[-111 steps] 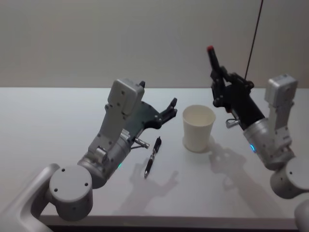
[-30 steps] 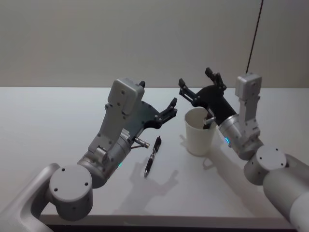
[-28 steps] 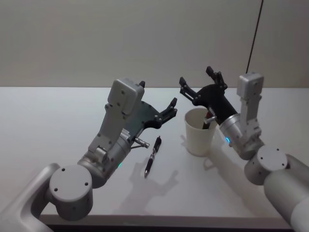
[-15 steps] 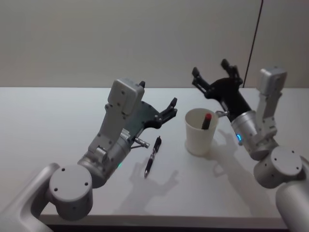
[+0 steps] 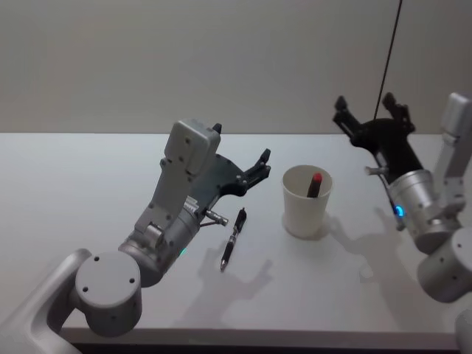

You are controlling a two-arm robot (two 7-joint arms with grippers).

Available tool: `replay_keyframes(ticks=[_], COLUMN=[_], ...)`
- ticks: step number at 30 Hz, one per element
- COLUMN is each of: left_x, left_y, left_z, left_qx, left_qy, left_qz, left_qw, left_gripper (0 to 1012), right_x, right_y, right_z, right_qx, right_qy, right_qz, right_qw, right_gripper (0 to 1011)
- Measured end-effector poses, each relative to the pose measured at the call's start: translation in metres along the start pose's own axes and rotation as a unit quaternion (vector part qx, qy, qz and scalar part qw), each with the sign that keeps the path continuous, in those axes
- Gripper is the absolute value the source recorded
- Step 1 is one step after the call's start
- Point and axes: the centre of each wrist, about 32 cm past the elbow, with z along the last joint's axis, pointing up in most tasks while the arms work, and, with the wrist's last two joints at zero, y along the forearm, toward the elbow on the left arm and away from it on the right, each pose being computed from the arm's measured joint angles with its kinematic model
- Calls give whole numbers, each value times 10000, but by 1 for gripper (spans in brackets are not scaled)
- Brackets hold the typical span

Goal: Place the pen into the pen holder.

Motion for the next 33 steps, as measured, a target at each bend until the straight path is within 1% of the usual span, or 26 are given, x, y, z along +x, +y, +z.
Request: replay_keyframes(ticks=[1, 2, 4, 5, 9, 10, 12, 13, 18, 21, 27, 33], left_x=[0, 0, 0, 0, 0, 0, 0, 0, 0, 0, 0, 0], left_y=[0, 0, 0, 0, 0, 0, 0, 0, 0, 0, 0, 0], left_z=[0, 0, 0, 0, 0, 0, 0, 0, 0, 0, 0, 0], left_qx=[1, 0, 0, 0, 0, 0, 0, 0, 0, 0, 0, 0], left_qy=[0, 0, 0, 0, 0, 0, 0, 0, 0, 0, 0, 0], left_qz=[0, 0, 0, 0, 0, 0, 0, 0, 0, 0, 0, 0], left_qw=[10000, 10000, 10000, 10000, 10000, 10000, 10000, 10000, 10000, 10000, 10000, 10000], left_gripper=[1000, 1000, 1000, 1000, 1000, 1000, 1000, 1000, 1000, 1000, 1000, 1000], right_x=[2, 16, 29, 41, 65, 80, 91, 106, 141, 166, 187, 197], right_y=[-7, -60, -110, -157, -250, -304, -349, -407, -548, -664, -783, -855], right_z=[30, 78, 116, 146, 199, 224, 247, 270, 323, 365, 413, 443], right_qx=[-10, -77, -127, -201, -315, -387, -423, -483, -618, -702, -785, -846], right_qy=[17, 57, 87, 124, 173, 199, 213, 235, 276, 290, 300, 306], right_qz=[-47, -168, -273, -376, -549, -642, -712, -796, -999, -1134, -1261, -1338], right_qw=[10000, 9998, 9995, 9990, 9978, 9970, 9963, 9954, 9927, 9906, 9884, 9869], right_gripper=[1002, 1002, 1002, 1002, 1002, 1002, 1002, 1002, 1002, 1002, 1002, 1002])
